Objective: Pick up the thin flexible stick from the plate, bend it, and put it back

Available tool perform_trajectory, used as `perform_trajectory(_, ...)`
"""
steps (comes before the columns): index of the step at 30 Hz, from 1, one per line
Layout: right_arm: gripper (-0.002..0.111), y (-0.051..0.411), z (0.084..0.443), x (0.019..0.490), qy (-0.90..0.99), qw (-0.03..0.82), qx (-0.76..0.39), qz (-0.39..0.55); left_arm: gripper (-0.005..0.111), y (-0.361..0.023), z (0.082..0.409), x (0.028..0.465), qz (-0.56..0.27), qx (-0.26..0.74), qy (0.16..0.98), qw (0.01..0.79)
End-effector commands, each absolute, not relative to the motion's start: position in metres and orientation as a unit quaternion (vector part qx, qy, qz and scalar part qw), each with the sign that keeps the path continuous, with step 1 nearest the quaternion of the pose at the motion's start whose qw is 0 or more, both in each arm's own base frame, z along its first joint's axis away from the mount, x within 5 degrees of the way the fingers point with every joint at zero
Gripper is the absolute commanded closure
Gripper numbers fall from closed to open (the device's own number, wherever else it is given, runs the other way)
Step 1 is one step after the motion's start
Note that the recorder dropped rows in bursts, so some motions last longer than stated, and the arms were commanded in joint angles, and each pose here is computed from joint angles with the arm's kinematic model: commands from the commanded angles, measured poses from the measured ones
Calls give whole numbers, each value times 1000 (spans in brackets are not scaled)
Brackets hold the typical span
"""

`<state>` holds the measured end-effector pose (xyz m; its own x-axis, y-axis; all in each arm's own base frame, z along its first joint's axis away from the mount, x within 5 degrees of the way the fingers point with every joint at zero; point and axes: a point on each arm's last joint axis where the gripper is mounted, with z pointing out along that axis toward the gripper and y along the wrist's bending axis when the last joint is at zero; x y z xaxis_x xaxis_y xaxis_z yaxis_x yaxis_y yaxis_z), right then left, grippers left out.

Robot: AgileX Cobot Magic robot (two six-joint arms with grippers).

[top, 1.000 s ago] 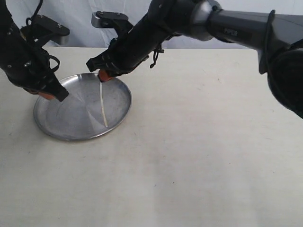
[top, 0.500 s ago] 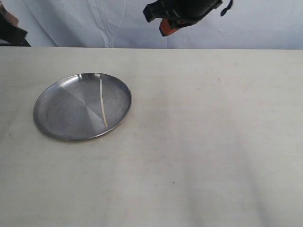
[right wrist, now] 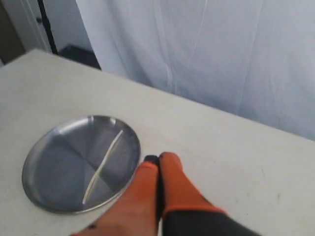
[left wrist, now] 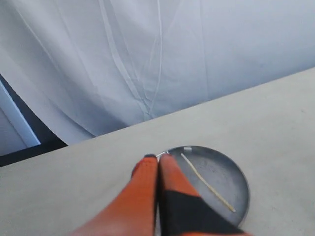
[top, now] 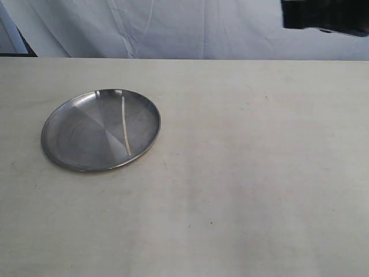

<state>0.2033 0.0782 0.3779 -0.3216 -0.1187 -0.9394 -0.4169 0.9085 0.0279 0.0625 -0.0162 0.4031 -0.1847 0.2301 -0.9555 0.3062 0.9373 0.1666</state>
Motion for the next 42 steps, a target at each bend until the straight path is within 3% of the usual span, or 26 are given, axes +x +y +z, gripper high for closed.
perform_trajectory(1,109,59,364,155,766,612,-146,132,106,-7,385,34,-44,162,744,646)
perform_trajectory(8,109,44,327,109,758,621,-134,148,106,-9,346,35,-55,157,708,687)
perform_trajectory(18,109,43,258,119,803,571,-108,132,106,-23,267,63,-104,138,734,656)
perform_trajectory(24,109,45,234,114,847,499,-124,136,106,-24,262,63,-109,137,747,641)
perform_trajectory(35,109,53,231,109,847,485,-147,158,106,-23,262,63,-106,140,746,642)
perform_trajectory(42,109,43,194,83,852,477,-145,158,106,-22,252,62,-100,139,727,665)
